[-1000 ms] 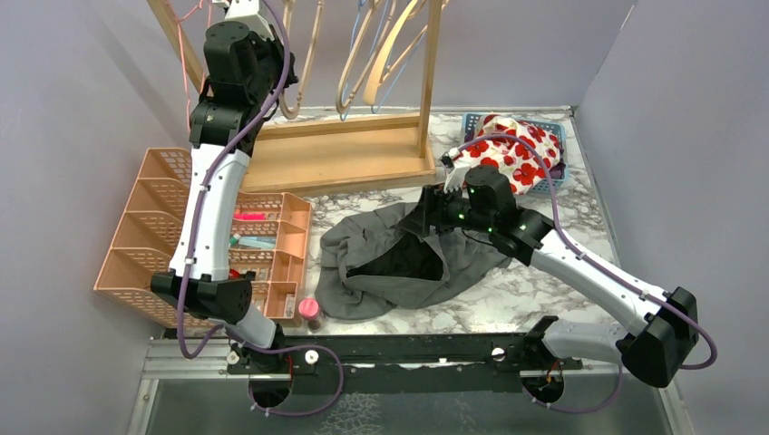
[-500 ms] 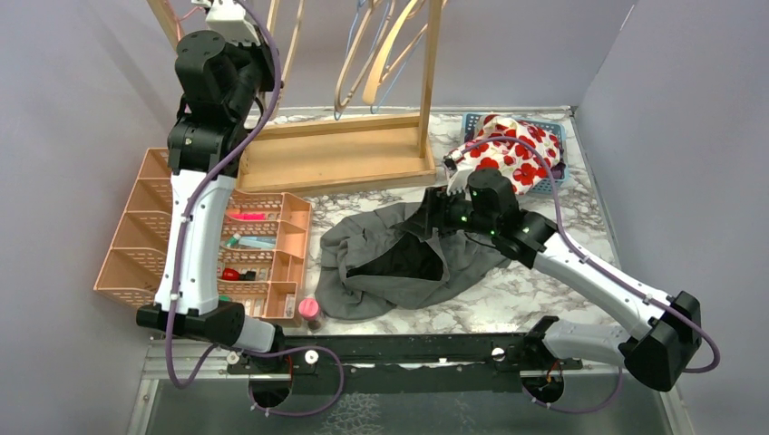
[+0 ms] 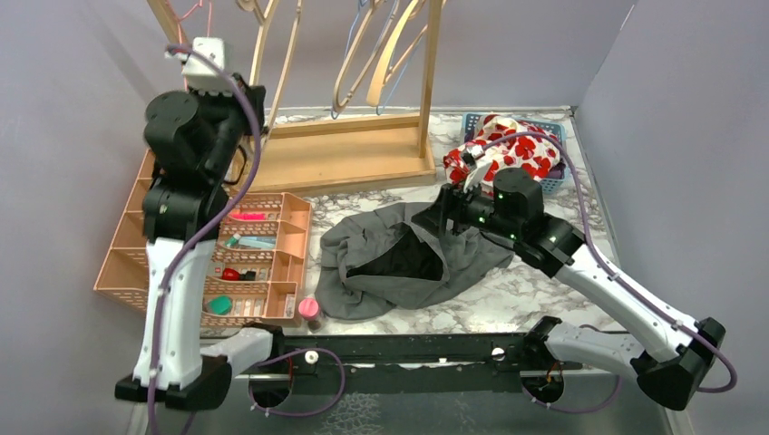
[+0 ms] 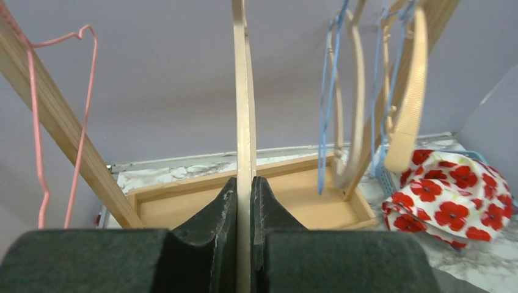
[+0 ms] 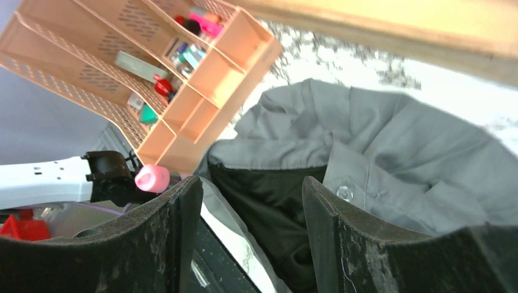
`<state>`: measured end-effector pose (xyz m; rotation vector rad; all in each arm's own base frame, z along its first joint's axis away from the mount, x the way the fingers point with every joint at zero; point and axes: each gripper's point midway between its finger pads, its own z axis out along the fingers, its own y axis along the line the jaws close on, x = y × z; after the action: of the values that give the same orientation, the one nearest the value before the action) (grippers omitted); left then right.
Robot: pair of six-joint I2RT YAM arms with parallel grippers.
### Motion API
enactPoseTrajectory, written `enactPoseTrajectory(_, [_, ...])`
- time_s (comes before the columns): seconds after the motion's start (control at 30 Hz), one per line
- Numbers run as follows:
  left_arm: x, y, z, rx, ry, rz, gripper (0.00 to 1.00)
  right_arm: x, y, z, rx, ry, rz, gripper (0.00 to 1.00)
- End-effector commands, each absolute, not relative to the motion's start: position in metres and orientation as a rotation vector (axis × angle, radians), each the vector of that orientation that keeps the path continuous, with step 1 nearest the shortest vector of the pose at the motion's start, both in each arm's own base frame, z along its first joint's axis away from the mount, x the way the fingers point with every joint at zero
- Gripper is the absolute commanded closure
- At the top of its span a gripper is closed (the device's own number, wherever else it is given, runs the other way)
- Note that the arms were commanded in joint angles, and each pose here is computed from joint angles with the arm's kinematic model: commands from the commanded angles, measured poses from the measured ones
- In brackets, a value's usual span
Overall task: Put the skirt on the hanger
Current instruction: Pick up the hanger from the clothesline.
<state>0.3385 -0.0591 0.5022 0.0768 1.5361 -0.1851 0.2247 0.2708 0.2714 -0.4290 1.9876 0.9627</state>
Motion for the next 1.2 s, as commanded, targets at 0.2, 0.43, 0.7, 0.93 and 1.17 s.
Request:
enactPoseTrajectory(0.2, [0.224,-0.111,0.538,0.335,1.310,-0.494,1.00,0.175,0.269,0.407,-0.826,1.440,1.047,0.33])
enactPoseTrajectory(0.43, [0.172,-0.152,0.541,0.540,1.200,-0.704,1.00,0.132,0.265,0.462,-0.992,1.196,1.125,0.28])
enactPoseTrajectory(0.7, [0.161,-0.213,0.496,0.815,1.230,-0.953,1.00,0.106,0.262,0.511,-1.040,1.034,1.208,0.36])
enactPoseTrajectory(0.93, [0.160,-0.233,0.448,0.977,1.227,-1.028,1.00,0.130,0.265,0.526,-0.902,1.054,1.168,0.27])
enactPoseTrajectory(1.17, [0.158,-0.231,0.409,1.074,1.196,-0.949,1.00,0.178,0.254,0.497,-0.777,1.162,0.933,0.36])
